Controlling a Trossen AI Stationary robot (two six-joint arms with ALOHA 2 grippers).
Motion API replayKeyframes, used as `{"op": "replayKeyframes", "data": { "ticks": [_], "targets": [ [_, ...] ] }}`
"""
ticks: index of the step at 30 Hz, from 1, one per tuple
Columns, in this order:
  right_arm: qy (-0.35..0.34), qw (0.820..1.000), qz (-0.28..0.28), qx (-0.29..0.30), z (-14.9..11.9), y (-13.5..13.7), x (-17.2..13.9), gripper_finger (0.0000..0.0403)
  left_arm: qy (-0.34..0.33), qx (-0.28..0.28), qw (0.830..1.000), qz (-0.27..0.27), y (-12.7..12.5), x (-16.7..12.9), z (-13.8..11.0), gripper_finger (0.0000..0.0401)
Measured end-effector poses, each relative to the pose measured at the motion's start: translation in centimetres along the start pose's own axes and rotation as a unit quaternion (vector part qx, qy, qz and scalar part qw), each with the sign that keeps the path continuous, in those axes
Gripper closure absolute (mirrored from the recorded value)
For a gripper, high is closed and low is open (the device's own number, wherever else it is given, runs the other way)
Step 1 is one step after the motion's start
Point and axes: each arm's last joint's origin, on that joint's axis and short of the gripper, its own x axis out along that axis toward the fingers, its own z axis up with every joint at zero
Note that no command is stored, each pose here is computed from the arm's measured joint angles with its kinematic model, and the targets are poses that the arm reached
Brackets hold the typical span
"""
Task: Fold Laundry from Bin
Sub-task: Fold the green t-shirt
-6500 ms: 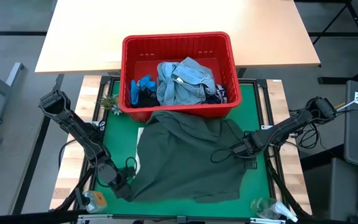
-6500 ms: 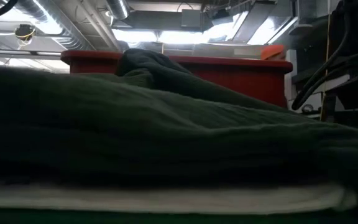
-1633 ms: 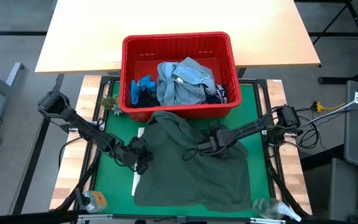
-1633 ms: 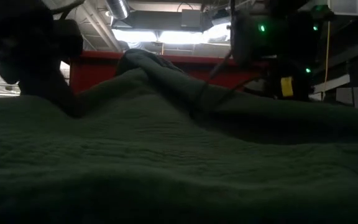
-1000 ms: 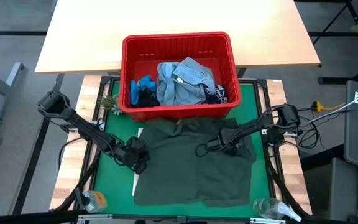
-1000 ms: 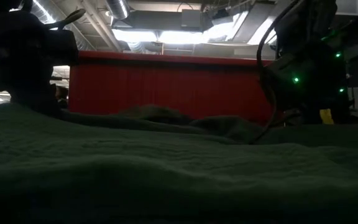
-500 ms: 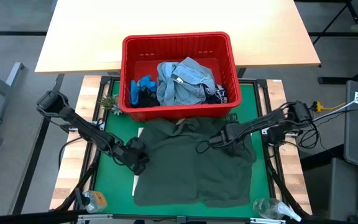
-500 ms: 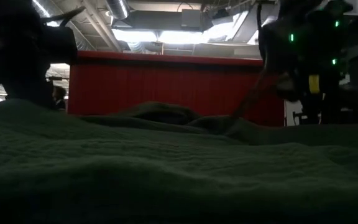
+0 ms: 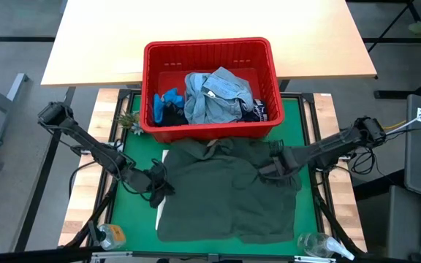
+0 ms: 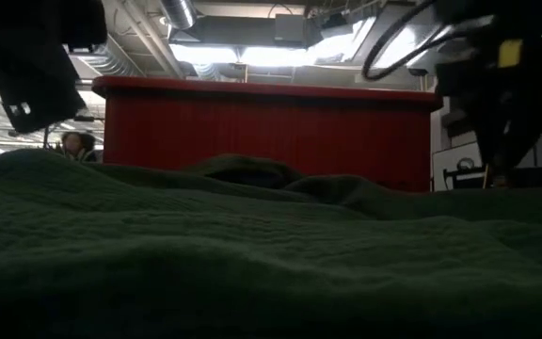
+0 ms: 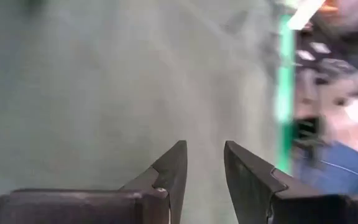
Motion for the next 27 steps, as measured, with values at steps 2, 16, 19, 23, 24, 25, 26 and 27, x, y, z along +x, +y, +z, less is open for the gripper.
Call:
{"op": "replayKeyframes", "data": {
  "ticks": [2, 16, 19, 23, 24, 25, 26, 27],
  "targets": [
    [-0.018, 1.0, 0.012, -0.01, 0.1, 1.3, -0.3, 0.0265, 0.008, 0.003, 0.999, -0.035, -0.8, 0.0, -0.4, 0.0299],
    [-0.185, 0.973, 0.102, -0.091, 0.7, 8.3, -2.7, 0.0265, -0.052, -0.008, 0.989, -0.138, -3.9, 1.8, -2.5, 0.0231],
    [-0.22, 0.96, 0.146, -0.088, 0.9, 9.7, -3.4, 0.0265, -0.056, 0.004, 0.988, -0.144, -4.0, 2.6, -2.8, 0.0214],
    [-0.242, 0.945, 0.203, -0.082, 0.7, 11.4, -4.2, 0.0265, -0.053, 0.031, 0.989, -0.134, -3.8, 3.3, -3.2, 0.021],
    [-0.242, 0.942, 0.218, -0.083, 0.5, 11.8, -4.4, 0.0265, -0.052, 0.032, 0.989, -0.133, -3.7, 3.4, -3.3, 0.021],
    [-0.241, 0.939, 0.23, -0.081, 0.4, 12.2, -4.5, 0.0265, -0.051, 0.033, 0.989, -0.131, -3.7, 3.4, -3.4, 0.0212],
    [-0.239, 0.938, 0.239, -0.08, 0.1, 12.6, -4.6, 0.0265, -0.05, 0.034, 0.99, -0.13, -3.7, 3.5, -3.4, 0.0213],
    [-0.237, 0.937, 0.245, -0.079, -0.1, 12.9, -4.7, 0.0265, -0.05, 0.034, 0.99, -0.129, -3.6, 3.5, -3.4, 0.0215]
  ]
}}
